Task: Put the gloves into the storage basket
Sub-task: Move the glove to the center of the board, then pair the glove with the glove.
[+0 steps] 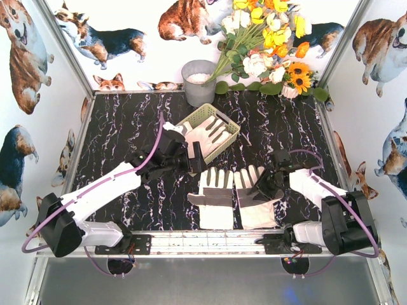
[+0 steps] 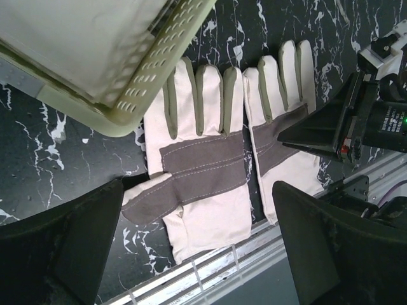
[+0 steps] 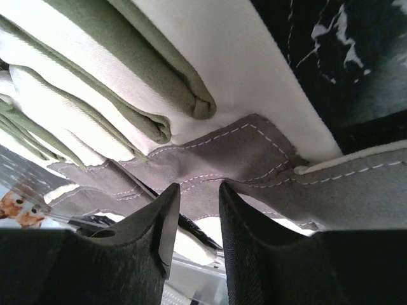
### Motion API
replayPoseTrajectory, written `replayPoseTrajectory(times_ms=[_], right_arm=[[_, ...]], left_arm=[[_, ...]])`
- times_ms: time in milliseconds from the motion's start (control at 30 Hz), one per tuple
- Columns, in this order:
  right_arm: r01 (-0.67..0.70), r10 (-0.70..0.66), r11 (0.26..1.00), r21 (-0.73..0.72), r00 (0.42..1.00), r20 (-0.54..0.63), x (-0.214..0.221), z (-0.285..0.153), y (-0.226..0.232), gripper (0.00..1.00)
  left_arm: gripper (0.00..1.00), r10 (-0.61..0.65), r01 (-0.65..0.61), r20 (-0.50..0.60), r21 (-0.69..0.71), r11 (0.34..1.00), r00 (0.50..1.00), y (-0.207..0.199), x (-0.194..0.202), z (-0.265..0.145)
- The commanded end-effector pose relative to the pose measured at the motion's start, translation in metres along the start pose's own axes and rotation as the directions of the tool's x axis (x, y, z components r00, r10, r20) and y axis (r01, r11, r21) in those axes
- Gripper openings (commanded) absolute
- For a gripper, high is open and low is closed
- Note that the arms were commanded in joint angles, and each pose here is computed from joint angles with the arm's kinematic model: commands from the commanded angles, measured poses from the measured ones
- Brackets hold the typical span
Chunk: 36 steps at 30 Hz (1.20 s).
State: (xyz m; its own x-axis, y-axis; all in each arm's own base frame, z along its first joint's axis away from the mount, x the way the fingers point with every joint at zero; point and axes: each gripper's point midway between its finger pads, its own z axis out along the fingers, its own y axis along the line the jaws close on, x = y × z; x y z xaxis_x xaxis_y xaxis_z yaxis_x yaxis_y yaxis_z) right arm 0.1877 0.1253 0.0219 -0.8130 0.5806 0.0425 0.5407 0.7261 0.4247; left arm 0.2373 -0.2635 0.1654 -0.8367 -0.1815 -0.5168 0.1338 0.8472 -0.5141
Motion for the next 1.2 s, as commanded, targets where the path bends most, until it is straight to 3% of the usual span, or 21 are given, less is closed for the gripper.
replayPoseTrajectory(times_ms=[0,133,233,433,667,833,967,1167], right_arm=[[-0.026,0.023,0.996,-0.087,0.999,-0.030,0.007,-0.002,0.018,0.34],[0.014,-0.023,0.988,-0.155,0.998,-0.060,0.008,-0.014,0.039,0.36],[0.067,-0.071,0.980,-0.187,0.997,-0.016,0.000,-0.033,0.054,0.39],[0.172,-0.173,0.985,0.018,0.967,0.188,-0.043,-0.074,0.032,0.50],[-0.039,0.032,0.999,0.024,0.972,0.231,-0.076,-0.081,-0.017,0.54],[-0.186,0.158,0.980,0.077,0.949,0.273,-0.085,-0.085,-0.055,0.56],[-0.226,0.189,0.969,0.098,0.939,0.288,-0.086,-0.077,-0.072,0.56],[-0.236,0.225,0.971,0.028,0.951,0.211,-0.085,-0.061,-0.075,0.55]], left_arm=[[0.95,0.005,-0.005,0.027,0.021,1.000,1.000,-0.017,-0.004,0.003],[0.95,0.021,-0.021,0.025,0.028,0.999,0.999,-0.030,-0.003,0.005],[0.95,0.031,-0.031,0.021,0.034,0.999,0.999,-0.038,-0.002,0.008],[0.93,0.064,-0.062,-0.018,0.090,0.994,0.998,-0.062,0.011,0.026],[0.72,0.233,-0.198,-0.132,0.235,0.952,0.963,-0.116,0.052,0.063],[0.54,0.380,-0.274,-0.244,0.376,0.885,0.892,-0.147,0.098,0.092],[0.49,0.412,-0.299,-0.310,0.353,0.887,0.857,-0.139,0.118,0.117],[0.45,0.389,-0.309,-0.370,0.257,0.916,0.844,-0.113,0.133,0.142]])
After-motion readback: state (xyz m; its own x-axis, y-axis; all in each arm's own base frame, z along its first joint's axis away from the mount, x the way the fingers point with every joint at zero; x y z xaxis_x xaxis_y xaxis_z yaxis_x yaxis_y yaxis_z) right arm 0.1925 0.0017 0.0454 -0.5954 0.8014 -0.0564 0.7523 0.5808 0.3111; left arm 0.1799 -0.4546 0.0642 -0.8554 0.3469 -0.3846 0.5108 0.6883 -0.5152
